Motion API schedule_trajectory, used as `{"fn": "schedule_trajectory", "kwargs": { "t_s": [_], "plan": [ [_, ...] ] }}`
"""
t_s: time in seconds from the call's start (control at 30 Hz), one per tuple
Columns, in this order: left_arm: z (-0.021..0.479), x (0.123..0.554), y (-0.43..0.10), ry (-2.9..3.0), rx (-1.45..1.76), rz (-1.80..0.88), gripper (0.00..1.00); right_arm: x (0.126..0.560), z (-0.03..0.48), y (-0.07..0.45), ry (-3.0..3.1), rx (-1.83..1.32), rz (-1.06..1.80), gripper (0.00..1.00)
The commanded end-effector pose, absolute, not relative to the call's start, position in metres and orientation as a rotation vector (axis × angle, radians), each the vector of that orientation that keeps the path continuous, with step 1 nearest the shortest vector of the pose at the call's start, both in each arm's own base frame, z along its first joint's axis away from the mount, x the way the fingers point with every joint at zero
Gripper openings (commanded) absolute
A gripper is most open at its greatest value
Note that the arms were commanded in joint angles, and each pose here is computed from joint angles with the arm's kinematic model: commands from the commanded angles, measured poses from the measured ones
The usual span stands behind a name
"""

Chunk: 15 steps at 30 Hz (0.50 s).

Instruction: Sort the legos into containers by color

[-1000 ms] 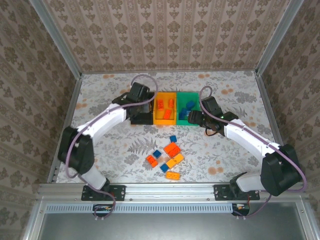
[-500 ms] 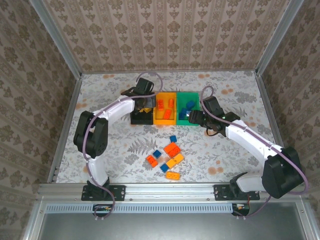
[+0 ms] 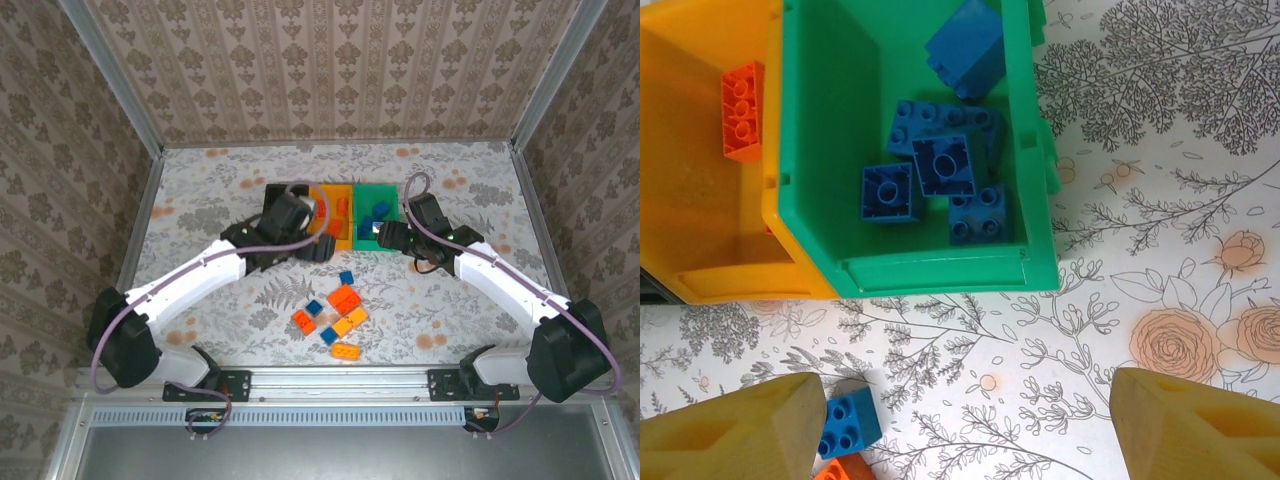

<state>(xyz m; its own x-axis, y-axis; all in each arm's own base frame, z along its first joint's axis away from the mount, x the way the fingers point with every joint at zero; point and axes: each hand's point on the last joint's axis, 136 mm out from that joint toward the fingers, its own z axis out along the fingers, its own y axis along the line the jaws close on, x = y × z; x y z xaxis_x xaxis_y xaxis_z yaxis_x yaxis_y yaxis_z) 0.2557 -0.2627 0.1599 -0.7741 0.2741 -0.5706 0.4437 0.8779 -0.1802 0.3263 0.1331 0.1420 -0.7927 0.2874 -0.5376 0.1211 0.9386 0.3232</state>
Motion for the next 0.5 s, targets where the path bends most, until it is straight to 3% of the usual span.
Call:
{"fn": "schedule_trajectory", "kwargs": {
  "t_s": [0.0,0.23,0.47],
  "plan": [
    [0.118,0.197,-0.242,2.703,0.65,-0.347,1.0,0.323,0.134,0.133,2.504,0.299,0.375,0.76],
    [0.07,0.139,-0.235,2.849,0.691,-0.389,1.0,0.325,0.13,0.134,2.507,0.302,0.379,0.77],
    [0.046,0.138,-0.244,2.83,0.689,-0.406,1.0,0.326,0.133,0.134,2.497,0.301,0.38,0.76]
  ]
}}
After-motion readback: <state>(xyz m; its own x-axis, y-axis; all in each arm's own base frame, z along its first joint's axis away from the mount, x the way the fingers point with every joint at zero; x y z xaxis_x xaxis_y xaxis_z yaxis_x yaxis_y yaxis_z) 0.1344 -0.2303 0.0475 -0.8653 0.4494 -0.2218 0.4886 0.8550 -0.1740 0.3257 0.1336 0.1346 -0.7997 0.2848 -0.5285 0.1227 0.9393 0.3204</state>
